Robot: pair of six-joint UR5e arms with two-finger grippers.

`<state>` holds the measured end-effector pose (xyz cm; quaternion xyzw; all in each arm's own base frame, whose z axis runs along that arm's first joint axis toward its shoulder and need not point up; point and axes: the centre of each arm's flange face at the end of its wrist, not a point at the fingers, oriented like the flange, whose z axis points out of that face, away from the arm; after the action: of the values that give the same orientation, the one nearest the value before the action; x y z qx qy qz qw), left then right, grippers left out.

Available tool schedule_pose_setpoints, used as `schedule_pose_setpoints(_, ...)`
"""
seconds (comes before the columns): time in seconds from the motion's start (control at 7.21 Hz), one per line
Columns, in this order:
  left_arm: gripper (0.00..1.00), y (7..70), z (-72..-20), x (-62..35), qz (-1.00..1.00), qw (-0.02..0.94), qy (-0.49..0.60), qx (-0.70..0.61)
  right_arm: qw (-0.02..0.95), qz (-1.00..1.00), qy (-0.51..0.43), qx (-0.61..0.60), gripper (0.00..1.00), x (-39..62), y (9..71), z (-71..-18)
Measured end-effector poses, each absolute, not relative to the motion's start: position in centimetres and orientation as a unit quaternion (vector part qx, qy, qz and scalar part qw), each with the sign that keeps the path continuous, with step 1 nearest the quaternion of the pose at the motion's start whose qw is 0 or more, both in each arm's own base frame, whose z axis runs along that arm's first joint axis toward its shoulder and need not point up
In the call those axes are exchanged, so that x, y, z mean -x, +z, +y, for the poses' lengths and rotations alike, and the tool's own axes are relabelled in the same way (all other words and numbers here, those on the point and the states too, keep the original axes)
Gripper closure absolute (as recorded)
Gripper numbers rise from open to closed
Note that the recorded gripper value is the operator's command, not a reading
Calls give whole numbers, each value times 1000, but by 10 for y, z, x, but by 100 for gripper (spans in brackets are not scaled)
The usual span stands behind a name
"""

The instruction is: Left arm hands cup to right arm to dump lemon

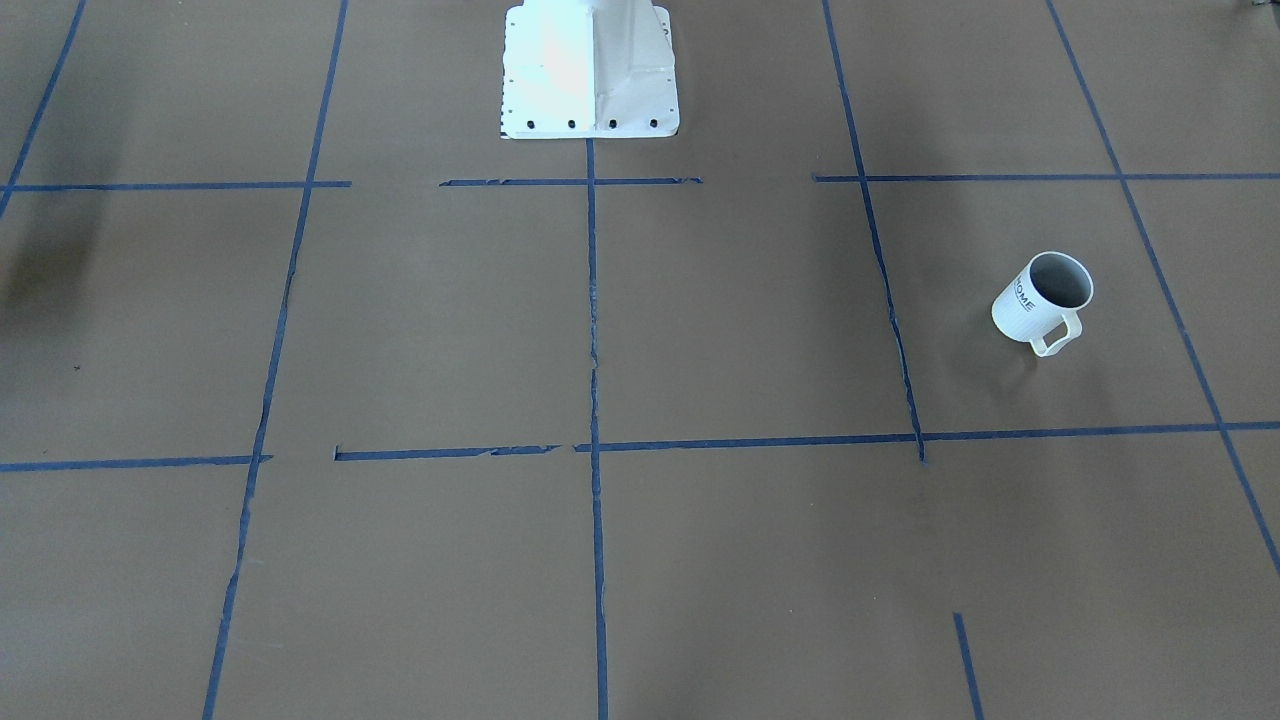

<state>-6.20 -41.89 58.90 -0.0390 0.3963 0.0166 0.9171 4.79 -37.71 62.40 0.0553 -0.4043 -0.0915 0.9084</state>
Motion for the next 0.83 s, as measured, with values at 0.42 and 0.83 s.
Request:
schedule_pose_setpoints(0.42,0,567,-422,60,395,918,29,19,908,-405,-89,-51,0,-48,627,-375)
schedule_pose_setpoints(0.83,0,566,-423,58,394,918,31,19,908,-404,-92,-56,0,-48,633,-376)
